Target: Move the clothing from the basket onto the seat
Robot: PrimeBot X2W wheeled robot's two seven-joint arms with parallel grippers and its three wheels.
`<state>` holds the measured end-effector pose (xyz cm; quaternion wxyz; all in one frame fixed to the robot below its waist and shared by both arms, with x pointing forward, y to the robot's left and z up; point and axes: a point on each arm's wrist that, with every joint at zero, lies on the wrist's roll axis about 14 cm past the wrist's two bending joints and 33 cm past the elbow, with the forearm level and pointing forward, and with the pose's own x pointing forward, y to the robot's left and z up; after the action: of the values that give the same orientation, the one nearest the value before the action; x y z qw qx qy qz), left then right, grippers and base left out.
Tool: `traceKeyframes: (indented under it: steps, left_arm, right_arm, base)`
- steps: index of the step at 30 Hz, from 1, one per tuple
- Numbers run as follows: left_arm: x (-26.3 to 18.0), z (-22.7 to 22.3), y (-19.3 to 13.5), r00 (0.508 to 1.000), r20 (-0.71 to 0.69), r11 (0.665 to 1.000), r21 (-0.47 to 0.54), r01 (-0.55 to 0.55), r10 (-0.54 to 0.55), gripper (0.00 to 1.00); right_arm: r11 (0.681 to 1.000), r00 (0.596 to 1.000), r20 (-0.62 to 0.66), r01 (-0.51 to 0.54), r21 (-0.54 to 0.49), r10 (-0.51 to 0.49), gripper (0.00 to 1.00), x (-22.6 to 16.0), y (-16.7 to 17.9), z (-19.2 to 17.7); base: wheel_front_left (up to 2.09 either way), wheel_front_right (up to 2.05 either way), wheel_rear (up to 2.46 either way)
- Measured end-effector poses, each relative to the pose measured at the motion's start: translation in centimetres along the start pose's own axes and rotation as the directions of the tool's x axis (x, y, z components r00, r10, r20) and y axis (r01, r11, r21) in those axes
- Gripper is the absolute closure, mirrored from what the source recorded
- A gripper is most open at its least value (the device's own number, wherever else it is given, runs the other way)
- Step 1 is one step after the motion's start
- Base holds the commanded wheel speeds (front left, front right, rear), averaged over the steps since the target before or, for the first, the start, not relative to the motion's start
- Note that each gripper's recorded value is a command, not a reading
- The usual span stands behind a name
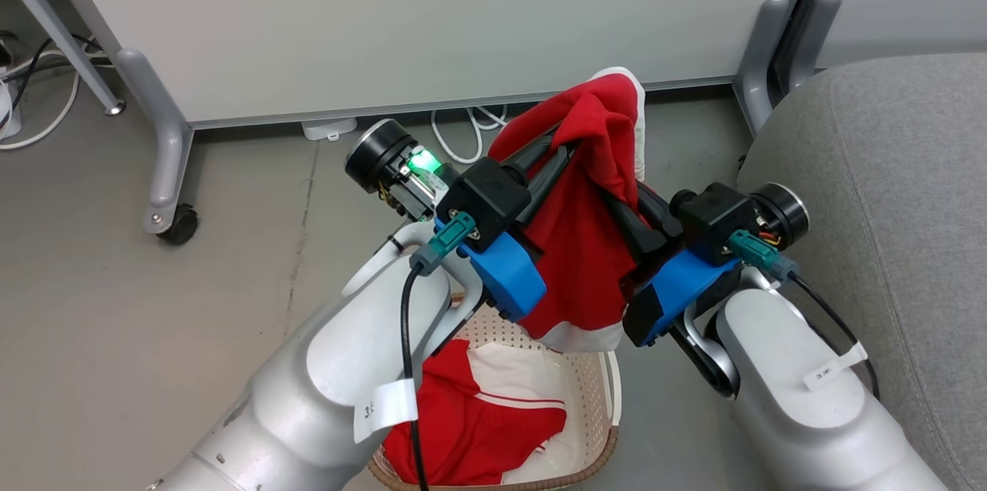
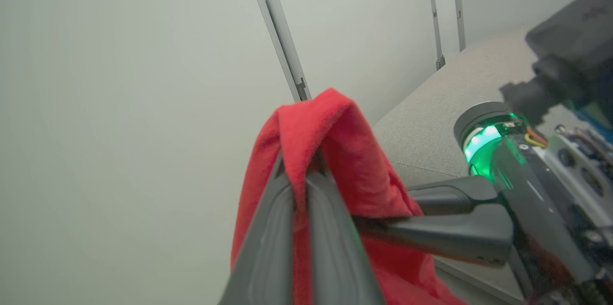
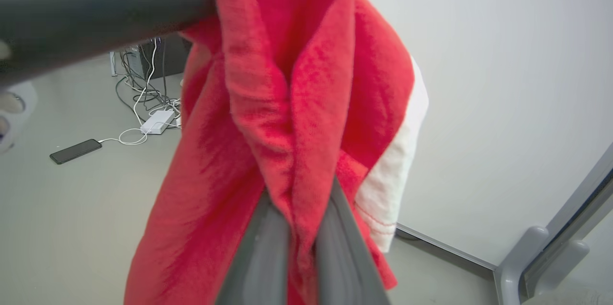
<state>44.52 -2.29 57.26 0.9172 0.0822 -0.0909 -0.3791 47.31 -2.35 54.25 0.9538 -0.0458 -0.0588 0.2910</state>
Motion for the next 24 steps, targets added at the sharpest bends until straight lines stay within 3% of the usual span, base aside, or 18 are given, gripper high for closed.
traceKeyframes:
  steps: [14, 24]
  left_arm:
    - [0.6, -1.7, -0.6, 0.999, -0.026, 0.999, -0.029, 0.018, -0.018, 0.00]
    - [2.0, -3.4, -3.2, 0.996, -0.034, 0.992, -0.091, 0.082, -0.086, 0.00]
  right_arm:
    - [0.993, 0.995, 0.013, 0.099, 0.064, -0.100, 1.00, -0.5, -2.9, -0.3]
    - [0.961, 0.964, 0.008, 0.266, 0.081, -0.267, 1.00, -3.3, -8.4, -1.1]
  base:
    - [0.00, 0.00, 0.00]
    - [0.00, 0.00, 0.00]
